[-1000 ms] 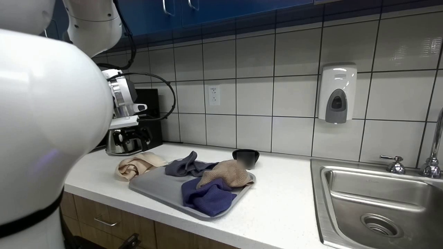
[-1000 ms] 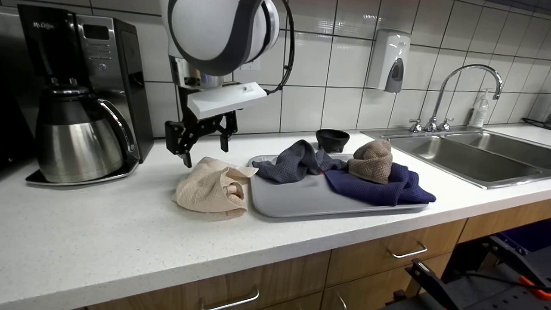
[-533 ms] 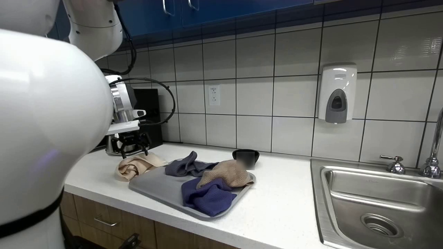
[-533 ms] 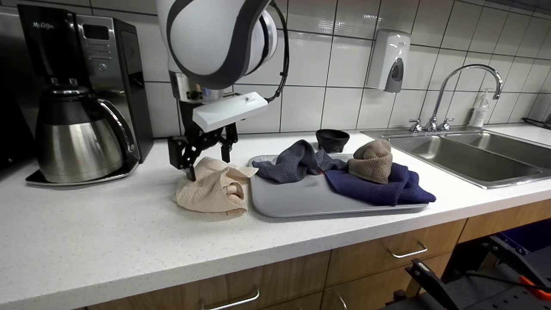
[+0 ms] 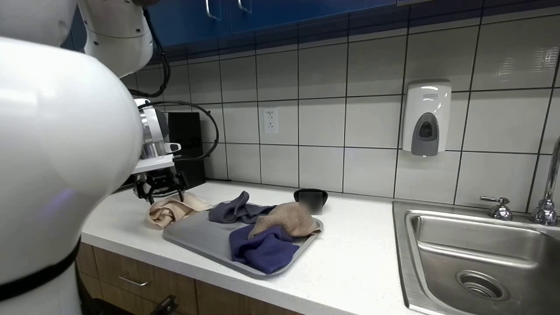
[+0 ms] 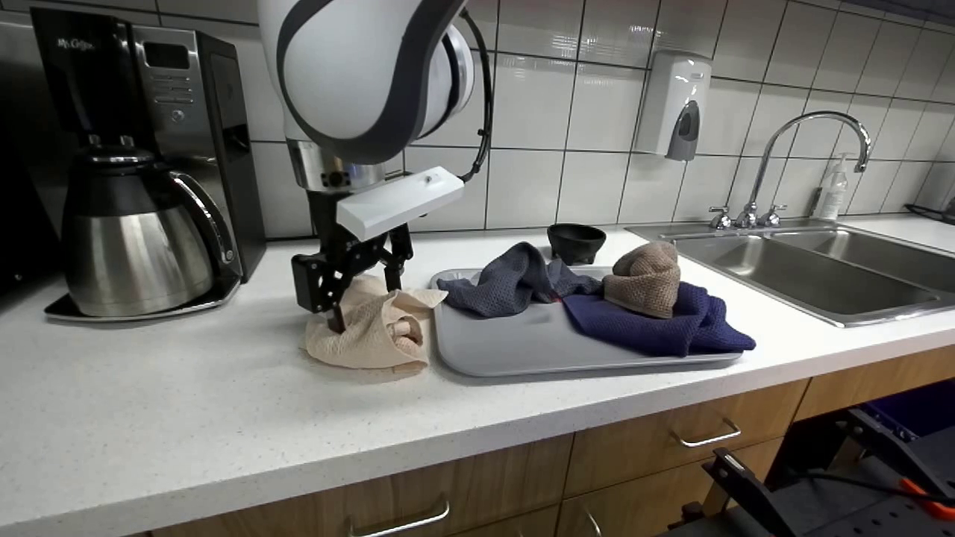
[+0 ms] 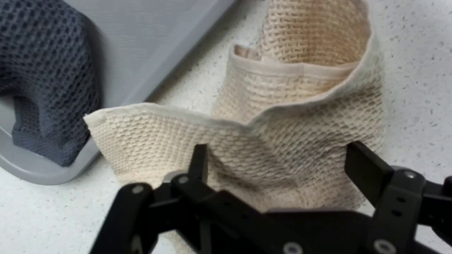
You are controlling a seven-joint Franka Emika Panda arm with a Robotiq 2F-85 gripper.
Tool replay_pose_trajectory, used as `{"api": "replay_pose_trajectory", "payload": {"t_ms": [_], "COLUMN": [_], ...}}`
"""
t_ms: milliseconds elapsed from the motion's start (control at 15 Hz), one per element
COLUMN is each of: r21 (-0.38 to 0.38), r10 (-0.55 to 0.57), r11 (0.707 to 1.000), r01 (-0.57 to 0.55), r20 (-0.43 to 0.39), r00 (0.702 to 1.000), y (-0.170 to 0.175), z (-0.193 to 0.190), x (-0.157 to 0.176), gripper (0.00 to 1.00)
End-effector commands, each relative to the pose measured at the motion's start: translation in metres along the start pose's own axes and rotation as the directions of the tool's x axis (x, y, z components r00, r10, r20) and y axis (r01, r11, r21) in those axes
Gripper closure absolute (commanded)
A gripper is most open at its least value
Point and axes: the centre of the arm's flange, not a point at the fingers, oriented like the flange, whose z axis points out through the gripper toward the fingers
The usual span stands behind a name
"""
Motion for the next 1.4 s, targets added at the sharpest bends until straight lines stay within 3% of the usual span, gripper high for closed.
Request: {"api": "replay_pose_trajectory", "payload": {"t_ms": [0, 933, 1000, 1133, 1333], "r21": [0.009, -0.028, -0.023, -0.026, -0.027], "r10": [-0.039, -0.05, -0.048, -0.047, -0.043], "r11": [0.999, 0.998, 0.998, 0.998, 0.999], "r01": [0.039, 0.053, 0.051, 0.049, 0.045], "r20": [0.045, 0.104, 0.099, 0.097, 0.096], "r00": [0.998, 0.993, 0.994, 0.994, 0.995], "y": [-0.003, 0.0, 0.001, 0.002, 0.003], "z": [-0.004, 0.023, 0.024, 0.024, 0.024], "x": [-0.002, -0.001, -0.001, 0.0, 0.002], "gripper": [0.0, 0.0, 0.25, 0.32, 0.58]}}
